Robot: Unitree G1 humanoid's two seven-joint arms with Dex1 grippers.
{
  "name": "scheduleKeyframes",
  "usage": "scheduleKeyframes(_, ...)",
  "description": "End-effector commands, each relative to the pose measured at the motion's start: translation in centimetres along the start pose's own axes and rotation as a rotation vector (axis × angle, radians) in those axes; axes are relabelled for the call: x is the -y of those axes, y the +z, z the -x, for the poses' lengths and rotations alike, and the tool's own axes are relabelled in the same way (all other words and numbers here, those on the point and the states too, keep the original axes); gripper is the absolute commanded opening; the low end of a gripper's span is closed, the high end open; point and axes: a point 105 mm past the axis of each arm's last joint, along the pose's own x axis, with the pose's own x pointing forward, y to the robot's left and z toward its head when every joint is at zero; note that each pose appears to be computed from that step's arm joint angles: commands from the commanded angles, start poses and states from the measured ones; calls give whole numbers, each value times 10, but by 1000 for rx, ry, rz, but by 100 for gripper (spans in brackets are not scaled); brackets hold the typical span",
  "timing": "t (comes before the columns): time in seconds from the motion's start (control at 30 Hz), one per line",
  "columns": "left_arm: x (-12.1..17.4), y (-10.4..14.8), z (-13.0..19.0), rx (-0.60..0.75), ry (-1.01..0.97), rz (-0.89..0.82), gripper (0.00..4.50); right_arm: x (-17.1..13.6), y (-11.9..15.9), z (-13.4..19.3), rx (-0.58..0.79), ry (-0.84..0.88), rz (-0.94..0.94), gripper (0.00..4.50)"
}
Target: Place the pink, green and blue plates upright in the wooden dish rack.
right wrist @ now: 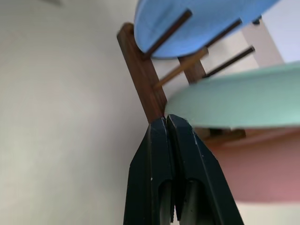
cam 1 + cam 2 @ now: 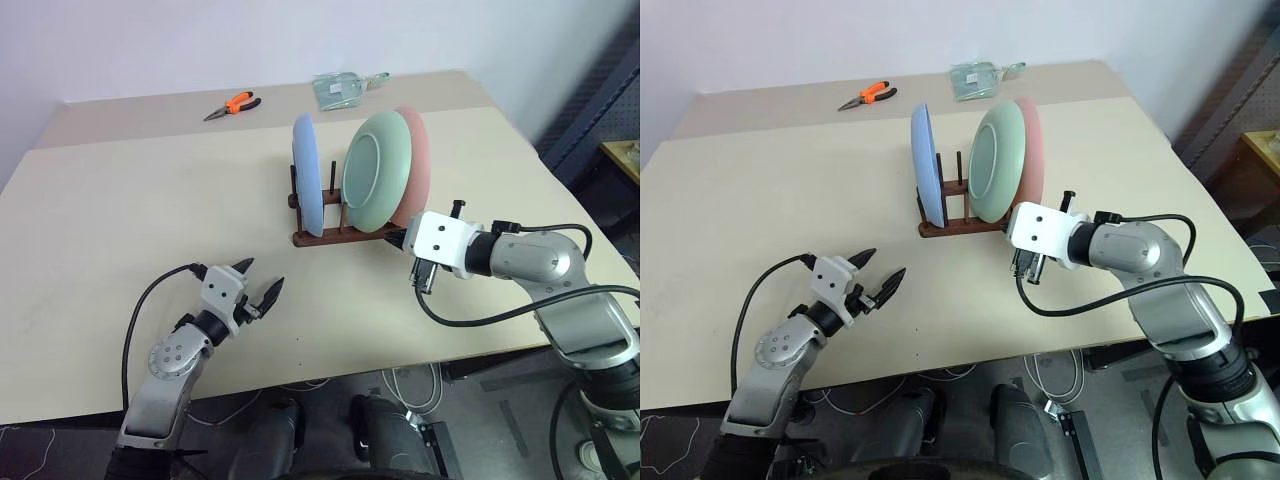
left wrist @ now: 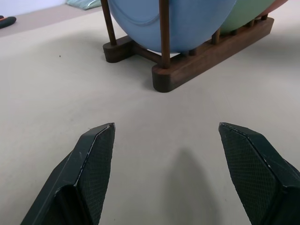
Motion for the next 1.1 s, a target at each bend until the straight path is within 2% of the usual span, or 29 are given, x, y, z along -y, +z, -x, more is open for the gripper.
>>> scheduleKeyframes(0.03, 6, 9, -6, 35, -41, -22, 363, 15, 3, 5, -12, -95, 44, 2)
scheduleKeyframes(0.33, 6, 9, -6, 37, -39, -24, 363, 33, -6, -4, -59, -178, 74, 2)
scheduleKeyframes(0.9, 9, 8, -4, 33, -31, -23, 363, 35, 34, -9, 107, -180, 133, 2)
scheduleKeyframes(1.1, 9, 7, -5, 33, -34, -23, 363, 31, 39, -9, 126, -166, 159, 2)
